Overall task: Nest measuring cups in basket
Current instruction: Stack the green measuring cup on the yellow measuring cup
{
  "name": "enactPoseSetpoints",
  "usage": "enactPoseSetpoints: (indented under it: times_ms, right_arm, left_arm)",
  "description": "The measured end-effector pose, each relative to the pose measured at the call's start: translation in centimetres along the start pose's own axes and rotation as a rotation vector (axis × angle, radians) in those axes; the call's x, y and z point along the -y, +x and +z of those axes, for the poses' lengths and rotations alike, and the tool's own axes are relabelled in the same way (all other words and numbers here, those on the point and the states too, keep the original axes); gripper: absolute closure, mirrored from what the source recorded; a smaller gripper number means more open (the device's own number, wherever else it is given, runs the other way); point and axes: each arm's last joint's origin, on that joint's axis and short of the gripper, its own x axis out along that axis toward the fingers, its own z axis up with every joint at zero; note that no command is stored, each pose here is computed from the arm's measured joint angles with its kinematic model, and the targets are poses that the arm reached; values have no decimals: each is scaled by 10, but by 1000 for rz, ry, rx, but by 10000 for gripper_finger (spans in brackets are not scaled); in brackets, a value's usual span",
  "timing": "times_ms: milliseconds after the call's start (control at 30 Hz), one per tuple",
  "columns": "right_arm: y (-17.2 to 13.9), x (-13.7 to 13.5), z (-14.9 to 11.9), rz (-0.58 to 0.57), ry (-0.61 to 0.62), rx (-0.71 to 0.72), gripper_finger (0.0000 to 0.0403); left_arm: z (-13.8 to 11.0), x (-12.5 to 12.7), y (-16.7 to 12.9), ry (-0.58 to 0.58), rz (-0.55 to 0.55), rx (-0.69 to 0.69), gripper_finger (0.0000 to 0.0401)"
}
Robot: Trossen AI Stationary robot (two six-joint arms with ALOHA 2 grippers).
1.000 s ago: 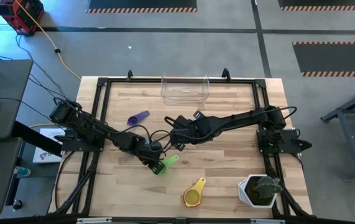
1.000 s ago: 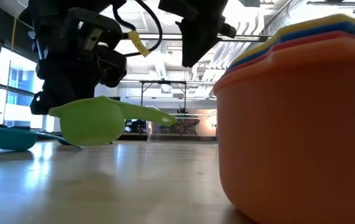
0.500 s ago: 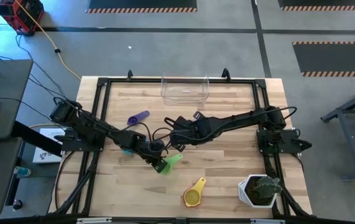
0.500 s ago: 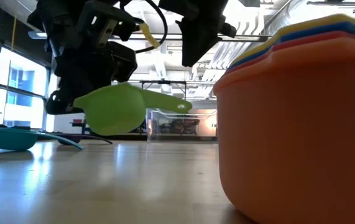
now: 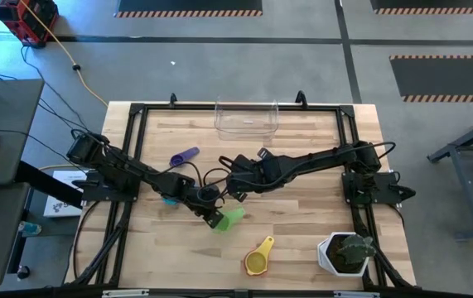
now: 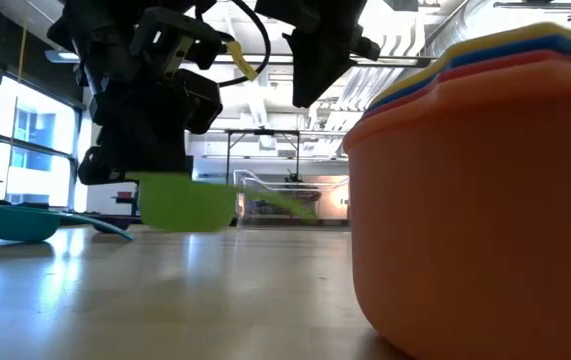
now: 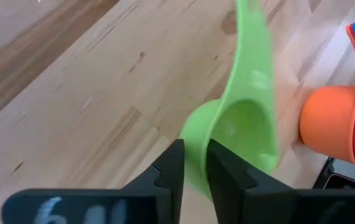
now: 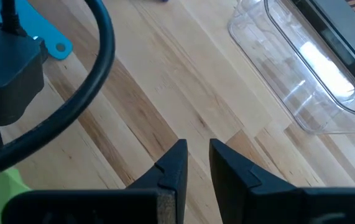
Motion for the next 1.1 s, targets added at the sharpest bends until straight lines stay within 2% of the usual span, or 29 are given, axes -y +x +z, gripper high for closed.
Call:
enactPoseSetpoints:
  times_ms: [333,567,833,1100]
  right_arm:
    - [0,0,0,2,-1,-3,344]
    - [-2,-4,-3,86,1,-71,344]
    - [-29,-16,3,187,89,-34,344]
    - [-42,-33,-3,319,259,-90,344]
  left_arm:
    - [4,-2,0,-8,2,2,325]
    - [11,-4,-15,26,-31,-31,325]
    - [19,-14,-47,91,20,-16,325]
    - [24,-28,-84,146,95,33,325]
